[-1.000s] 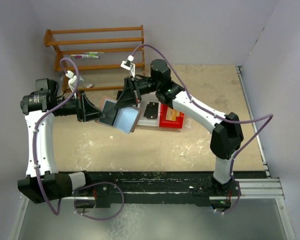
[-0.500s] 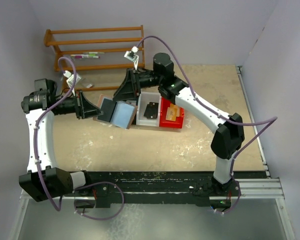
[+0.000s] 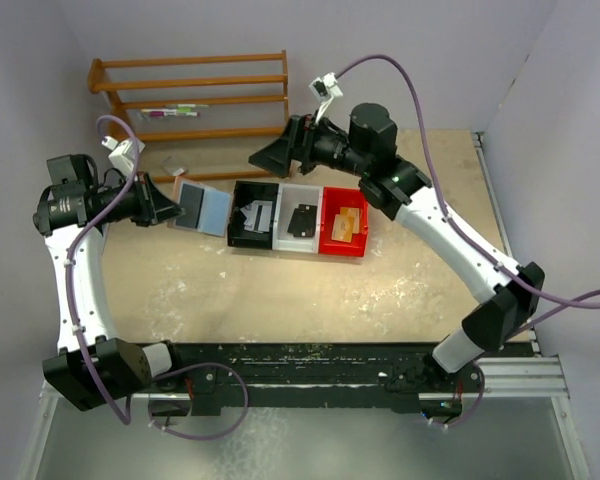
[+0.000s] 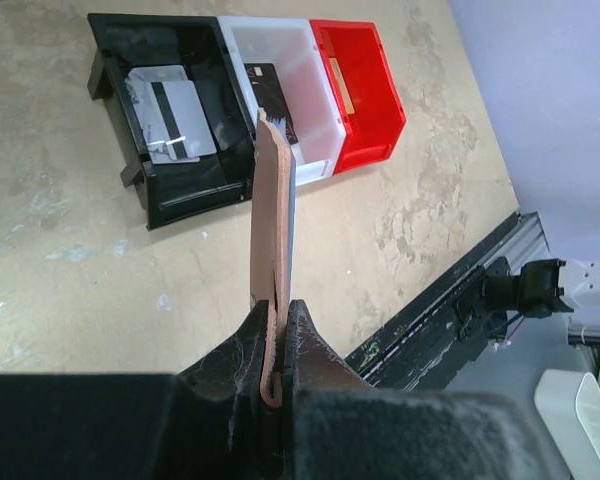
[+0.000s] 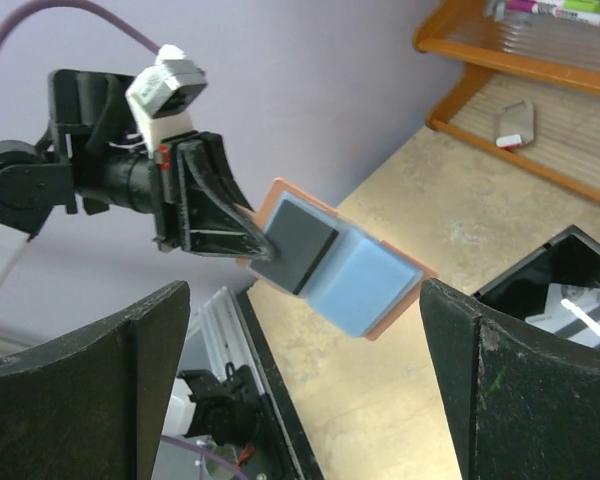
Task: Take the credit cards out of the card holder
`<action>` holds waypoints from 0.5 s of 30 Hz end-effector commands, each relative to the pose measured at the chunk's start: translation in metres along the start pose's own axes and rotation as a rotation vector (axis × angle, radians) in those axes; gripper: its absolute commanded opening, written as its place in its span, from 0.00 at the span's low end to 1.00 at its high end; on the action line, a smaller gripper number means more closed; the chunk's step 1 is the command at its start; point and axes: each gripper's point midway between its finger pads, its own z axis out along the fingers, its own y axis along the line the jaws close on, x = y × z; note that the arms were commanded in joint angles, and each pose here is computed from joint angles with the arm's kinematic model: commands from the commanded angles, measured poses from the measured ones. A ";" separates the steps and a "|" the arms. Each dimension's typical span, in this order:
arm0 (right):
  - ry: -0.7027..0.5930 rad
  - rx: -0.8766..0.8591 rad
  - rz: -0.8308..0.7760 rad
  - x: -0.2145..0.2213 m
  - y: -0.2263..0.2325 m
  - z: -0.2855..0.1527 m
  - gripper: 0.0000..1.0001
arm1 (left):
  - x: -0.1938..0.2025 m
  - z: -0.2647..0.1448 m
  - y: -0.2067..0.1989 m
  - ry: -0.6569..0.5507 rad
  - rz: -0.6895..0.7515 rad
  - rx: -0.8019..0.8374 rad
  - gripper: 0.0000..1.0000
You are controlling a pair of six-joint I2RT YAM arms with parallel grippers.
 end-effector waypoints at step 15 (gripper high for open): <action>-0.124 0.047 0.054 0.018 0.054 -0.001 0.78 | -0.015 -0.012 -0.013 -0.085 0.030 0.009 0.00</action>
